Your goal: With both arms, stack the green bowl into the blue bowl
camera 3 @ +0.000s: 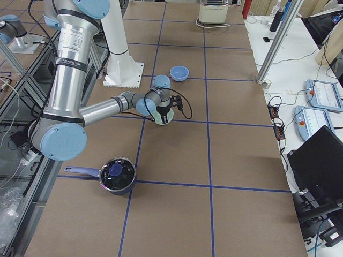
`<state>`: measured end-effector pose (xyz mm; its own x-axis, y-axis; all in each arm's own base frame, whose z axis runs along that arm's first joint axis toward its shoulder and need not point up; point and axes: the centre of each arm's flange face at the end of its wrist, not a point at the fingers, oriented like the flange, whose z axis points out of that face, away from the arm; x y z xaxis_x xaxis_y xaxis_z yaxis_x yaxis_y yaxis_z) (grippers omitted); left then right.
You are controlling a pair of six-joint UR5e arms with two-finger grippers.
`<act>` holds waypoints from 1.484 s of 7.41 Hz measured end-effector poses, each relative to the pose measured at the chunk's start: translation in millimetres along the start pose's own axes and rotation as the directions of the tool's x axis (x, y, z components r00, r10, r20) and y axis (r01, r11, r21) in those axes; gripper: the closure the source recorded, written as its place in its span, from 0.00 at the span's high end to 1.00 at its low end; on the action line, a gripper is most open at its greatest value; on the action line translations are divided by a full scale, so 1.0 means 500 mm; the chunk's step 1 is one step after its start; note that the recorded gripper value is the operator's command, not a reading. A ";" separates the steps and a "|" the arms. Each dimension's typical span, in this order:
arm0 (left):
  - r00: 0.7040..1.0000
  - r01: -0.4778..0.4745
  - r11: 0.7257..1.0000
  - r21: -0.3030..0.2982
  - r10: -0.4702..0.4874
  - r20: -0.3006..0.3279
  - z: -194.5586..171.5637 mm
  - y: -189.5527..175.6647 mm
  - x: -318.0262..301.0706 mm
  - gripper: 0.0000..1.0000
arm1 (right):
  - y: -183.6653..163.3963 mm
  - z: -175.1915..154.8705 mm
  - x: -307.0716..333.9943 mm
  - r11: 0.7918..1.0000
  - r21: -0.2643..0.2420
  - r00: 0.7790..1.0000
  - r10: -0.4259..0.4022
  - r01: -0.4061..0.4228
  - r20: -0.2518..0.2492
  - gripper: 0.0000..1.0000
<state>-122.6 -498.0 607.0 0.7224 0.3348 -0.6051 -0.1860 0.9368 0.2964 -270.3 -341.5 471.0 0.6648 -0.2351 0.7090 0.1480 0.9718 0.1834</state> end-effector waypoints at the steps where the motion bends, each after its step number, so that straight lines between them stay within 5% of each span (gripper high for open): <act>1: 1.000 0.003 1.000 -0.002 -0.003 -0.002 0.003 0.006 -0.001 0.98 | -0.032 -0.032 -0.026 1.000 0.027 0.999 0.007 -0.009 0.048 0.00; 4: 1.000 0.011 1.000 -0.009 -0.011 -0.006 0.012 0.022 -0.001 0.98 | -0.200 -0.116 -0.252 0.970 0.086 0.955 0.207 -0.229 0.210 0.00; 5: 1.000 0.011 1.000 -0.010 -0.011 -0.006 0.013 0.024 -0.001 0.98 | -0.257 -0.138 -0.371 0.952 0.073 0.937 0.277 -0.298 0.214 0.00; 8: 1.000 0.013 1.000 -0.010 -0.013 -0.006 0.013 0.025 -0.001 0.98 | -0.334 -0.108 -0.623 0.917 0.085 0.917 0.377 -0.389 0.132 0.00; 11: 1.000 0.013 1.000 -0.010 -0.013 -0.006 0.013 0.025 -0.001 0.98 | -0.295 0.005 -0.710 0.926 0.091 0.930 0.364 -0.367 0.051 0.00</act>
<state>-121.0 -487.3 615.9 0.7206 0.3230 -0.6136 -0.1833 0.9421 0.2807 -530.2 -401.6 193.8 0.6351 0.1340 0.7607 -0.1740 0.9843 -0.0281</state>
